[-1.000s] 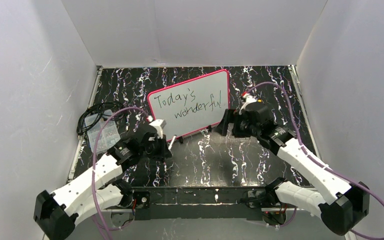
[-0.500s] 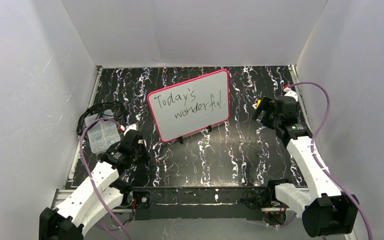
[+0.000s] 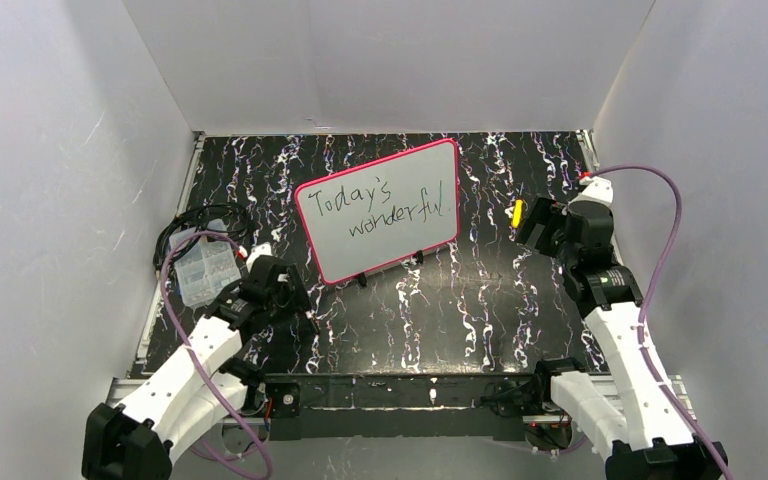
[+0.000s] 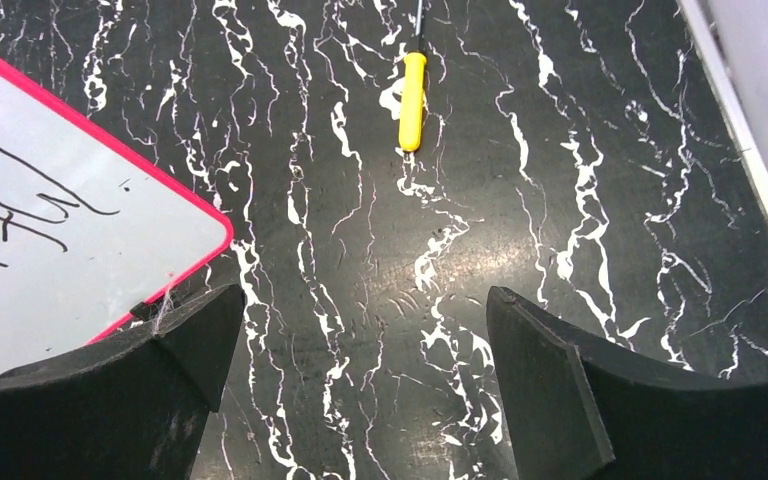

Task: Write a sentence on the whiteboard
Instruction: Place the whiteboard marker at the center of the board, then reset both arms

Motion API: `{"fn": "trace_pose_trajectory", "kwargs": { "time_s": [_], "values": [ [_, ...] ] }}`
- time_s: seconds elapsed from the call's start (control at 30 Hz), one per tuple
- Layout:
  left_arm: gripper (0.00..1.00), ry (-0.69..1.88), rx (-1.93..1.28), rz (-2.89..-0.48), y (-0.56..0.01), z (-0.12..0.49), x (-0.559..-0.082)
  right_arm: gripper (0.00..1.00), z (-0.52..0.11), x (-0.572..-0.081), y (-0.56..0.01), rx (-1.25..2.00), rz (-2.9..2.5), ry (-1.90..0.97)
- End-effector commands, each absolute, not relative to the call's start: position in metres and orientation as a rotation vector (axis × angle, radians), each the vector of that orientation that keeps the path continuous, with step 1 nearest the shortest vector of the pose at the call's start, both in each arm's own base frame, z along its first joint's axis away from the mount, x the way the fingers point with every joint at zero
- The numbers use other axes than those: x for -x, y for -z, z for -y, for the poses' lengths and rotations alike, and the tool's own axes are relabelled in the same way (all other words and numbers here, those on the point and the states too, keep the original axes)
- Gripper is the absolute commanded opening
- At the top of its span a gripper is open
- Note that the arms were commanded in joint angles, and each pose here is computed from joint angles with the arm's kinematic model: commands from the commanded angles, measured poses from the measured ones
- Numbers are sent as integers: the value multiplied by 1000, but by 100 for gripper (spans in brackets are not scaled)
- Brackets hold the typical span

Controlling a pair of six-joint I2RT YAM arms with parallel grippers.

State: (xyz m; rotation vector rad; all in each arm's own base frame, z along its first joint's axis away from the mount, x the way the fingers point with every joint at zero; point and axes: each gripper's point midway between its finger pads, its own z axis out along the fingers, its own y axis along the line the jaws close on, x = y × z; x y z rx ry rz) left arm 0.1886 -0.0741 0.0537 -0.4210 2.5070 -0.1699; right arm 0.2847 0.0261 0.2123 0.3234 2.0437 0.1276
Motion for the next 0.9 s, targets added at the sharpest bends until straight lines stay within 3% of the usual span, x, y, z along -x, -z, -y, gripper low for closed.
{"fn": "trace_pose_trajectory", "kwargs": {
  "time_s": [0.0, 0.03, 0.1, 0.47, 0.6, 0.87],
  "values": [
    [84, 208, 424, -2376, -100, 72, -206, 99, -22, -283, -260, -234, -1913, -108],
    [93, 212, 418, -2355, -113, 71, -208, 99, -20, -281, -267, -219, -1889, -100],
    [98, 210, 391, -2299, -142, 66, -212, 99, -17, -276, -280, -193, -1839, -80],
    [98, 50, 120, -1846, -312, 29, -228, 99, -2, -248, -324, -63, -1602, 28],
    [98, -8, 88, -1727, -316, 16, -224, 99, 5, -244, -319, -68, -1596, 70],
    [98, -48, 129, -1760, -284, 9, -223, 99, 6, -244, -319, -71, -1610, 79]
  ]
}}
